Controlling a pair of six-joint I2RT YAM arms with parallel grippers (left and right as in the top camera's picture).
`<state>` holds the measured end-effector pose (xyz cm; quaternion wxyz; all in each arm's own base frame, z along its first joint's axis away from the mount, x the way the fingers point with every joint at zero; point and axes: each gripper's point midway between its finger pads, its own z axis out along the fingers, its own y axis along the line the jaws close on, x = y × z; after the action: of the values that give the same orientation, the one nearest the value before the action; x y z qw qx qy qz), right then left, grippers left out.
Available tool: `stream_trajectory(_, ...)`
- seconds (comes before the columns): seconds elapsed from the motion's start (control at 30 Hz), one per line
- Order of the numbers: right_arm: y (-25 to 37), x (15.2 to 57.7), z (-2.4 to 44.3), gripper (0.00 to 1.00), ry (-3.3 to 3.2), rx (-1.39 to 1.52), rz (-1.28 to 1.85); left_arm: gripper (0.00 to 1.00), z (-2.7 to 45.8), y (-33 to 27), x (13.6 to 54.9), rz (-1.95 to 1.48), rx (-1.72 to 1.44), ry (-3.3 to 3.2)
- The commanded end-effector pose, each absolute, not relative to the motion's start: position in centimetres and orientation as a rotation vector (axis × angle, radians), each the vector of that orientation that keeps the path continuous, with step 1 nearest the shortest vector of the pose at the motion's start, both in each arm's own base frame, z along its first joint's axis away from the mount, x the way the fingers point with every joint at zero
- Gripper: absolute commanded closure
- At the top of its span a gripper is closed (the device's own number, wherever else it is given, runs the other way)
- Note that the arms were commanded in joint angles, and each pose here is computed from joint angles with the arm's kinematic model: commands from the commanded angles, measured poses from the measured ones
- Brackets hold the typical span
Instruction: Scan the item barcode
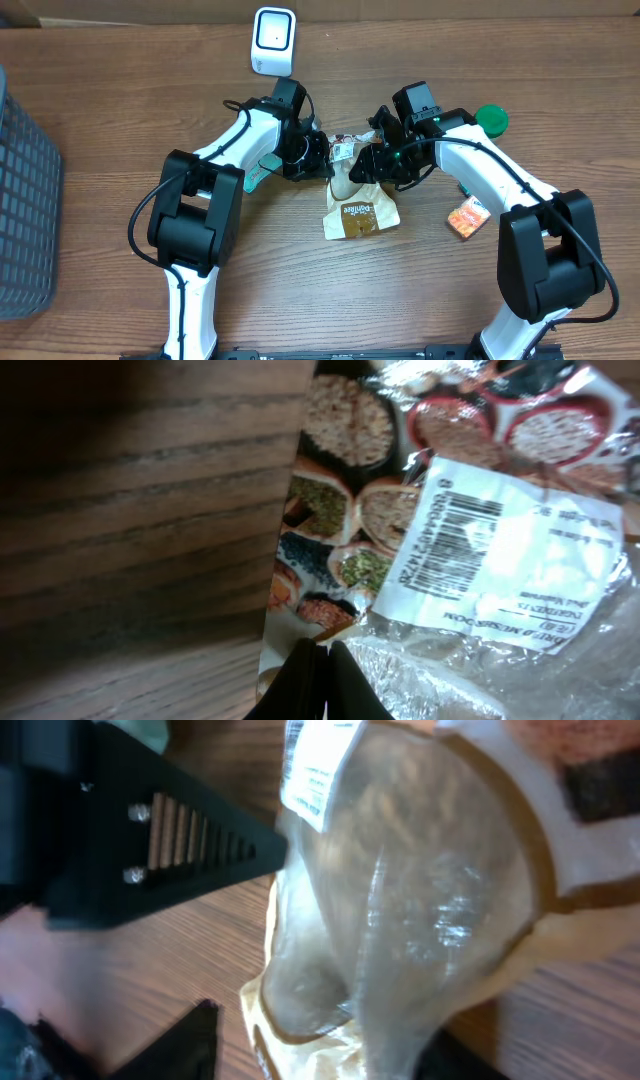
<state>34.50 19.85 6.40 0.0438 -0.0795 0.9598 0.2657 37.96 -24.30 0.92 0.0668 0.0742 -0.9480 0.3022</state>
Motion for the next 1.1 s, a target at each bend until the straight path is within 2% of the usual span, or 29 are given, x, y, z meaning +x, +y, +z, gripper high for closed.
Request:
stream_trajectory(0.0, 20.3, 35.0, 8.6, 0.38, 2.879, -0.233, 0.941, 0.96, 0.1, -24.7, 37.4, 0.876, 0.312, -2.831)
stream_trajectory(0.2, 17.4, 35.2, 9.3, 0.37, 2.914, -0.097, 1.001, 0.96, 0.2, -26.3, 37.7, 0.907, 0.24, -2.873)
stream_trajectory(0.4, 14.5, 35.5, 10.4, 0.38, 2.843, -0.109, 1.139, 0.96, 0.1, -27.3, 37.8, 0.899, 0.186, -2.916)
stream_trajectory(0.63, 10.8, 35.6, 9.2, 0.37, 2.883, 0.082, 1.088, 0.96, 0.2, -27.5, 37.9, 0.922, 0.118, -2.928)
stream_trajectory(1.07, 14.2, 32.6, 5.2, 0.36, 2.907, 0.08, 1.2, 0.96, 0.2, -27.7, 37.8, 0.925, 0.11, -2.93)
